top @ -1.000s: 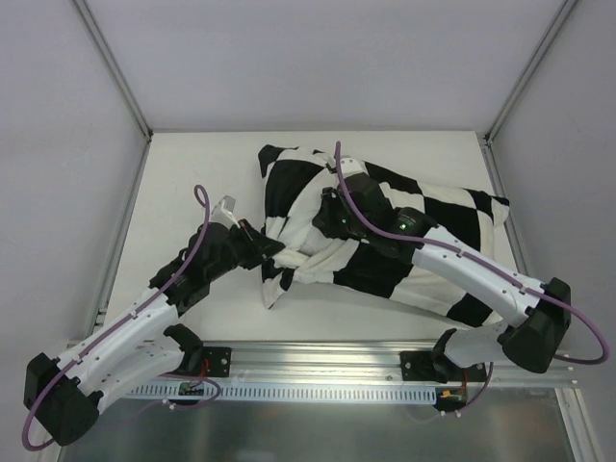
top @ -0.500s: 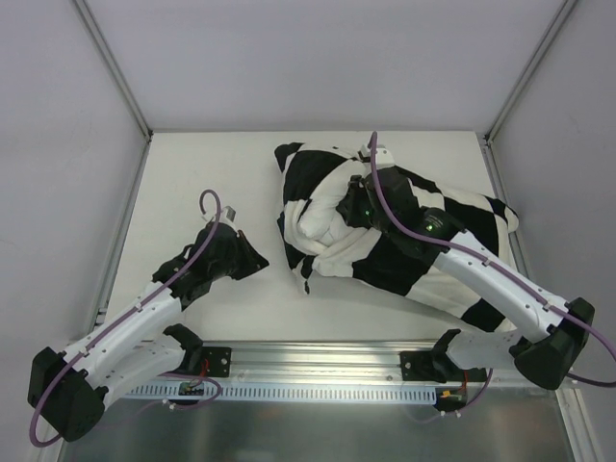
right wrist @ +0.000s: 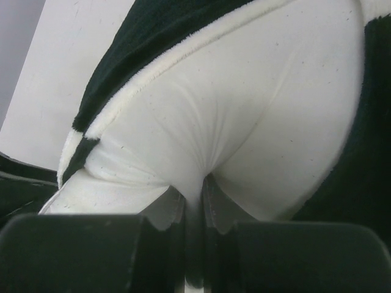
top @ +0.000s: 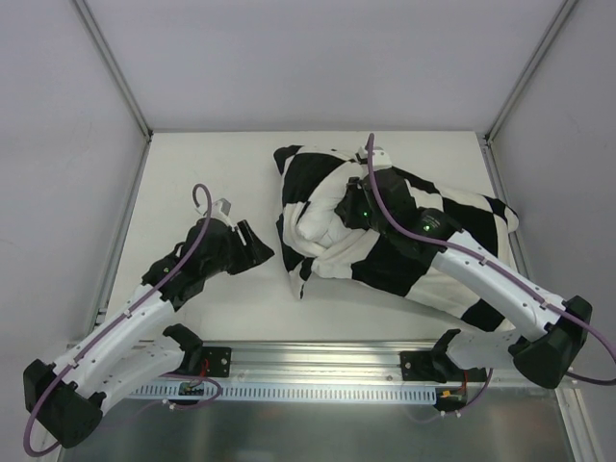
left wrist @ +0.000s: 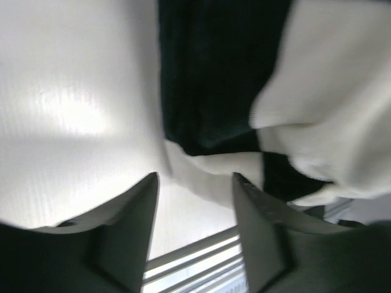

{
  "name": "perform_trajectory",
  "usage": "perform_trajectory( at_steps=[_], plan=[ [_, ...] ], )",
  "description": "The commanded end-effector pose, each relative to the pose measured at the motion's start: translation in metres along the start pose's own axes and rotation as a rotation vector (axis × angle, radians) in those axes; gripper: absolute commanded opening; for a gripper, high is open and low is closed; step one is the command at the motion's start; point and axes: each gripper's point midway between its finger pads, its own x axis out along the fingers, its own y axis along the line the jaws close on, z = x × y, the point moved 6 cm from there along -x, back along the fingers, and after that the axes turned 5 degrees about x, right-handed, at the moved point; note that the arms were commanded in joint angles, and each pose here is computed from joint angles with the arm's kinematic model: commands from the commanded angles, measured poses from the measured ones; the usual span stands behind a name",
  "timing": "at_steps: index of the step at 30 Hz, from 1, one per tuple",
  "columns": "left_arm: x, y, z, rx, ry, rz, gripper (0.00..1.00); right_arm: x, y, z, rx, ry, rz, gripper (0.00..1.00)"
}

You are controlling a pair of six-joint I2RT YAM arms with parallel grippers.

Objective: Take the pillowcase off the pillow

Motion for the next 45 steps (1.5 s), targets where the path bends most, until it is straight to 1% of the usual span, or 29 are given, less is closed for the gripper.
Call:
perform_trajectory(
  at_steps=[1, 2, 4, 6, 10, 11, 14, 15, 18, 19, 21, 22, 23, 27, 28, 30, 35, 36, 39, 40, 42, 43, 44, 45],
  plan=[
    [-0.033, -0.043, 0.037, 0.085, -0.114, -0.170, 0.63, 0.004, 0.015, 0.017, 0.052, -0.090, 0.055, 0.01],
    [-0.034, -0.047, 0.040, 0.095, -0.114, -0.179, 0.75, 0.005, 0.017, 0.016, 0.055, -0.087, 0.064, 0.01],
    [-0.037, -0.055, 0.047, 0.115, -0.125, -0.193, 0.83, 0.007, 0.020, 0.015, 0.058, -0.082, 0.070, 0.01],
    [-0.027, -0.059, 0.050, 0.132, -0.100, -0.183, 0.84, 0.007, 0.024, 0.014, 0.056, -0.078, 0.083, 0.01],
    [-0.015, -0.070, 0.052, 0.155, -0.091, -0.232, 0.82, 0.006, 0.028, 0.012, 0.053, -0.063, 0.107, 0.01],
    [-0.011, -0.071, 0.054, 0.161, -0.103, -0.240, 0.78, 0.006, 0.029, 0.011, 0.056, -0.060, 0.111, 0.01],
    [0.006, -0.071, 0.051, 0.165, -0.059, -0.221, 0.68, 0.002, 0.034, 0.011, 0.055, -0.053, 0.140, 0.01],
    [0.013, -0.072, 0.051, 0.163, -0.048, -0.222, 0.61, 0.001, 0.037, 0.010, 0.051, -0.051, 0.151, 0.01],
    [0.021, -0.071, 0.052, 0.153, -0.045, -0.206, 0.49, -0.004, 0.040, 0.008, 0.041, -0.036, 0.177, 0.01],
    [0.022, -0.070, 0.052, 0.154, -0.051, -0.197, 0.35, -0.007, 0.040, 0.005, 0.036, -0.029, 0.182, 0.01],
    [0.022, -0.064, 0.055, 0.159, -0.081, -0.160, 0.18, -0.012, 0.039, 0.003, 0.028, -0.024, 0.199, 0.00],
    [0.023, -0.060, 0.056, 0.155, -0.089, -0.146, 0.05, -0.016, 0.039, 0.001, 0.026, -0.018, 0.217, 0.01],
    [0.025, -0.051, 0.056, 0.139, -0.094, -0.120, 0.00, -0.024, 0.035, -0.002, 0.023, -0.021, 0.229, 0.01],
    [0.026, -0.026, 0.060, 0.062, -0.101, -0.072, 0.00, -0.053, 0.034, -0.008, 0.020, -0.025, 0.355, 0.01],
    [0.027, -0.024, 0.060, 0.050, -0.094, -0.074, 0.00, -0.062, 0.040, -0.010, 0.015, -0.009, 0.432, 0.00],
    [0.029, -0.016, 0.060, 0.023, -0.093, -0.051, 0.00, -0.078, 0.041, -0.018, 0.008, -0.002, 0.529, 0.01],
    [0.039, -0.002, 0.062, -0.016, -0.091, 0.011, 0.00, -0.095, 0.031, -0.048, -0.040, 0.059, 0.636, 0.01],
    [0.045, 0.003, 0.061, -0.032, -0.073, 0.033, 0.00, -0.094, 0.023, -0.062, -0.047, 0.086, 0.634, 0.01],
    [0.051, 0.014, 0.069, -0.082, -0.065, 0.060, 0.00, -0.097, 0.016, -0.095, -0.114, 0.236, 0.697, 0.01],
    [0.050, 0.013, 0.073, -0.082, -0.071, 0.056, 0.00, -0.093, 0.006, -0.116, -0.122, 0.325, 0.666, 0.01],
    [0.047, 0.008, 0.077, -0.066, -0.077, 0.031, 0.00, -0.090, -0.002, -0.138, -0.140, 0.407, 0.635, 0.01],
    [0.044, 0.005, 0.080, -0.053, -0.083, 0.015, 0.03, -0.086, -0.011, -0.153, -0.138, 0.462, 0.588, 0.01],
    [0.039, -0.002, 0.085, -0.049, -0.077, -0.026, 0.20, -0.085, -0.014, -0.159, -0.138, 0.480, 0.571, 0.01],
    [0.036, -0.006, 0.088, -0.045, -0.075, -0.051, 0.44, -0.085, -0.016, -0.162, -0.136, 0.485, 0.558, 0.01]
  ],
)
